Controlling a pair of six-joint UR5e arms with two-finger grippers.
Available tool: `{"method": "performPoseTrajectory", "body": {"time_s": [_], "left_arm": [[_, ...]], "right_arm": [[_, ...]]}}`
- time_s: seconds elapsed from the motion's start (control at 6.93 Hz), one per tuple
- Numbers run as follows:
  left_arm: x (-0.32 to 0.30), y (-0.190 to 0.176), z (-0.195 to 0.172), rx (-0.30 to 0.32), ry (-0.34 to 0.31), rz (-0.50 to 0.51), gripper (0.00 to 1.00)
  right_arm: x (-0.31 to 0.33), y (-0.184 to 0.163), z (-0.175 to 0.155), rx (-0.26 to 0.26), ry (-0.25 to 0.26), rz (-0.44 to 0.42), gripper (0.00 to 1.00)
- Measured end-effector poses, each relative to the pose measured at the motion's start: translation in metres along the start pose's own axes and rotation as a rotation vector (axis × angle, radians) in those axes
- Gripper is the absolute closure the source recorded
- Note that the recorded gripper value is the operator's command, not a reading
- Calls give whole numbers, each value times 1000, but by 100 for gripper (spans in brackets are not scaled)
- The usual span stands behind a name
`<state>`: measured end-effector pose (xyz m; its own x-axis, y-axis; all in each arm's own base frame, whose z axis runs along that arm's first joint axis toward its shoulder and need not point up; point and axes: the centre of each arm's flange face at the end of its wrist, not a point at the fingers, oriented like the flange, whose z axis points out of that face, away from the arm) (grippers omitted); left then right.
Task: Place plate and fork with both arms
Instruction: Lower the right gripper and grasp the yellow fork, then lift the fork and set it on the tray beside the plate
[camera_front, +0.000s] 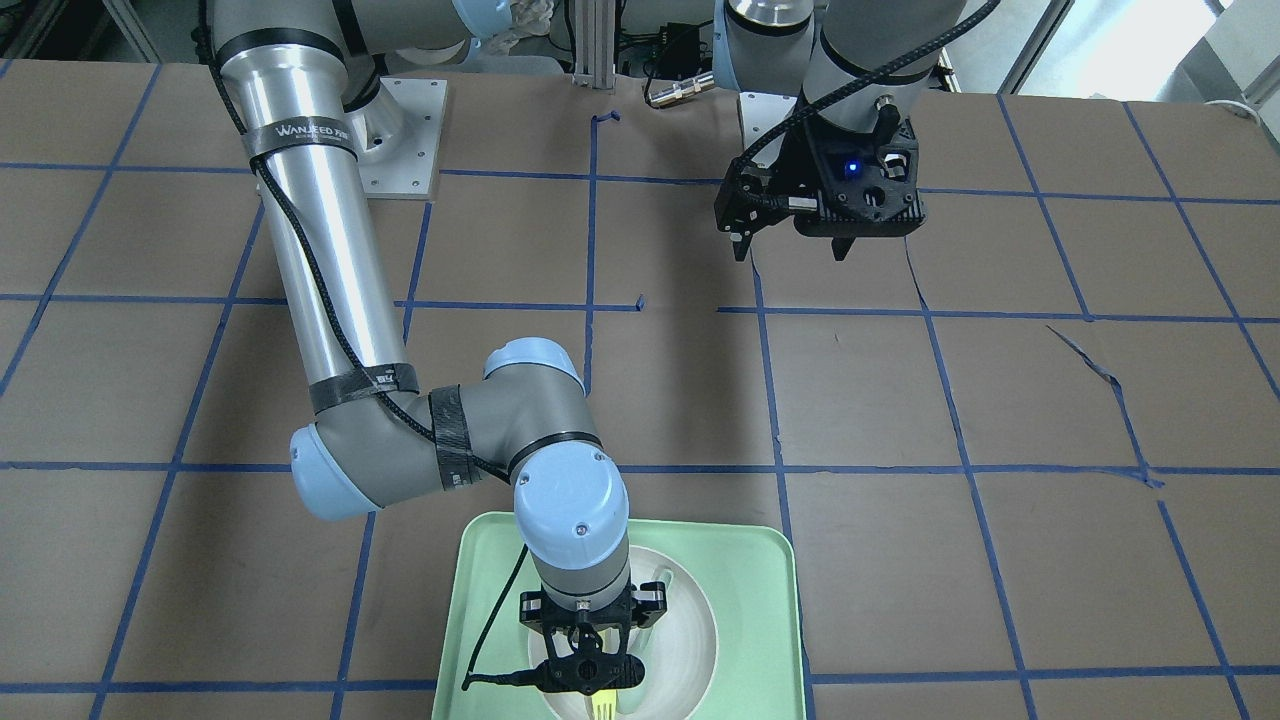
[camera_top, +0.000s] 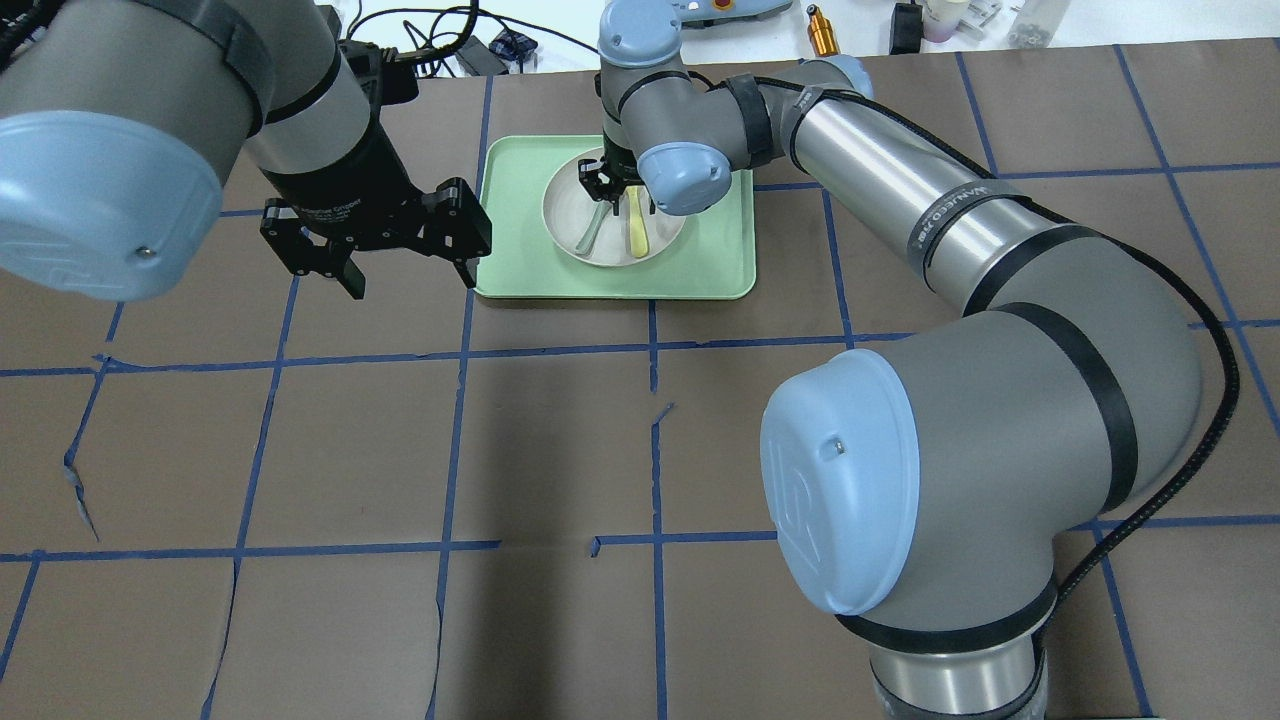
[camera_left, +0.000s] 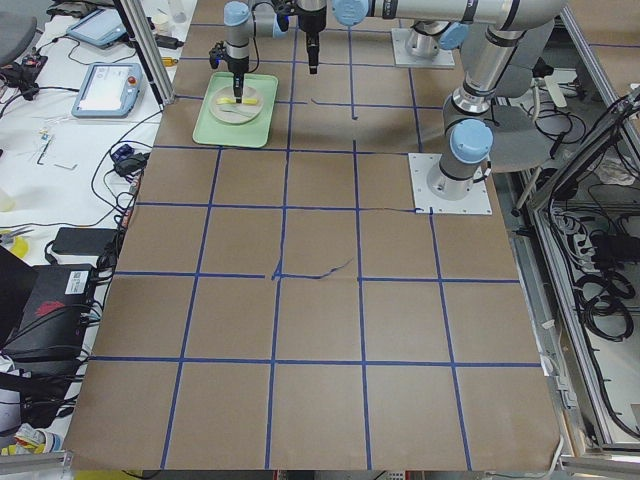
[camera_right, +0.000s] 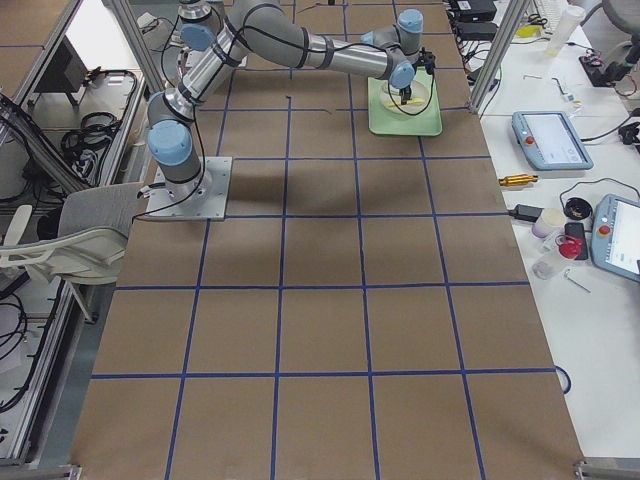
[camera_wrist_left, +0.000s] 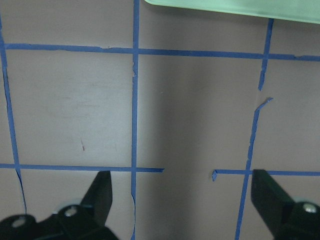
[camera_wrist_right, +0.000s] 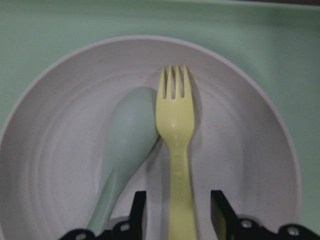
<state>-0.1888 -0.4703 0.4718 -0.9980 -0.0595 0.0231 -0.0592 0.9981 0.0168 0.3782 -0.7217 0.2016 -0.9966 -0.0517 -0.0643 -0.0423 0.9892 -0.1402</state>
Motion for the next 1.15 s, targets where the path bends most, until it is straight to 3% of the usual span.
{"method": "performPoseTrajectory", "body": {"time_s": [0.14, 0.43, 0.87, 1.15], "left_arm": [[0, 0, 0, 0, 0, 0, 0], [0, -1, 0, 0, 0, 0, 0], [0, -1, 0, 1, 0, 0, 0], [0, -1, -1, 3, 0, 0, 0]], "right_arm": [[0, 1, 4, -4, 1, -6, 66], [1, 1, 9, -11, 5, -8, 81], [2, 1, 12, -13, 6, -9, 87], [4, -1, -10, 9, 2, -40, 85]]}}
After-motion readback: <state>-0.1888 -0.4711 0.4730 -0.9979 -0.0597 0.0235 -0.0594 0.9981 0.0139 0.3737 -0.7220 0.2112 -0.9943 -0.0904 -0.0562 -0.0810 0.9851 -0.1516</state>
